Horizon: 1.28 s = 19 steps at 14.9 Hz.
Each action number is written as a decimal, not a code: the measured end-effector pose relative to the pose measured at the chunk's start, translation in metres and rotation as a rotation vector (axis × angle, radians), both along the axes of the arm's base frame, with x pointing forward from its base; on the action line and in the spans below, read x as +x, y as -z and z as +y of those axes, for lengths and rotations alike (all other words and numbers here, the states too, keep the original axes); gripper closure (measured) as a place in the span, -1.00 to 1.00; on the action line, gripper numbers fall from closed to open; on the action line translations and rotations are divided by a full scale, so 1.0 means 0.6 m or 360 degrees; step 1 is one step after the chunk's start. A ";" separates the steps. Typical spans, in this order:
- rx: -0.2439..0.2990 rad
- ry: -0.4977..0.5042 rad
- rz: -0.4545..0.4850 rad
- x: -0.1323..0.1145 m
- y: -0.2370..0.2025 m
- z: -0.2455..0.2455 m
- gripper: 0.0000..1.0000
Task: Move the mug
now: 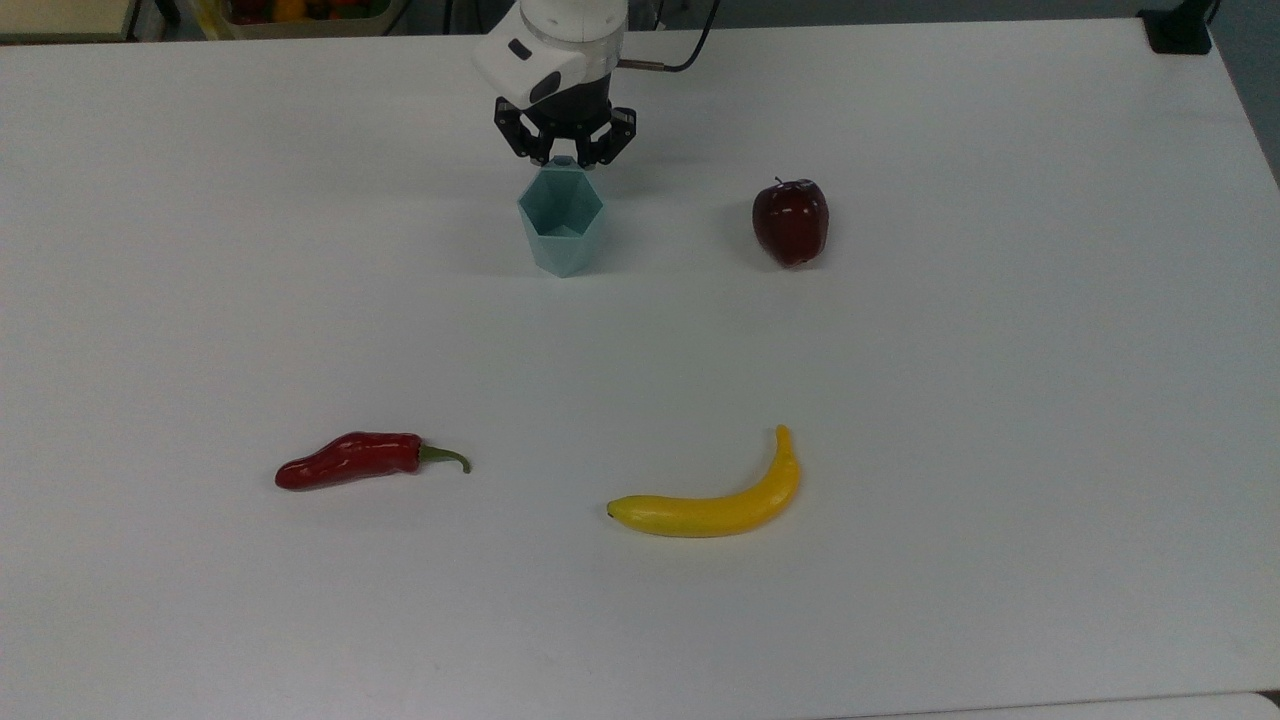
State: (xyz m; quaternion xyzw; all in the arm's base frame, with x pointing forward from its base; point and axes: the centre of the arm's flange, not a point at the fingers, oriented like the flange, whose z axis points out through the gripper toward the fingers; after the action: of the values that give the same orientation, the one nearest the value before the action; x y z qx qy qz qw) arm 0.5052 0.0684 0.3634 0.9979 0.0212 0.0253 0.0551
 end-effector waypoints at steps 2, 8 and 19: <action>0.0000 0.0000 0.0002 0.000 0.001 0.000 0.27; -0.0012 0.0006 0.0048 -0.005 0.006 -0.002 -0.24; -0.0075 0.0026 0.0170 0.030 -0.132 0.007 -1.00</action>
State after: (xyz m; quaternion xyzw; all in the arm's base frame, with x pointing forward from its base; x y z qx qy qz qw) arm 0.5232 0.0723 0.4427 0.9964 0.0164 -0.0290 0.0778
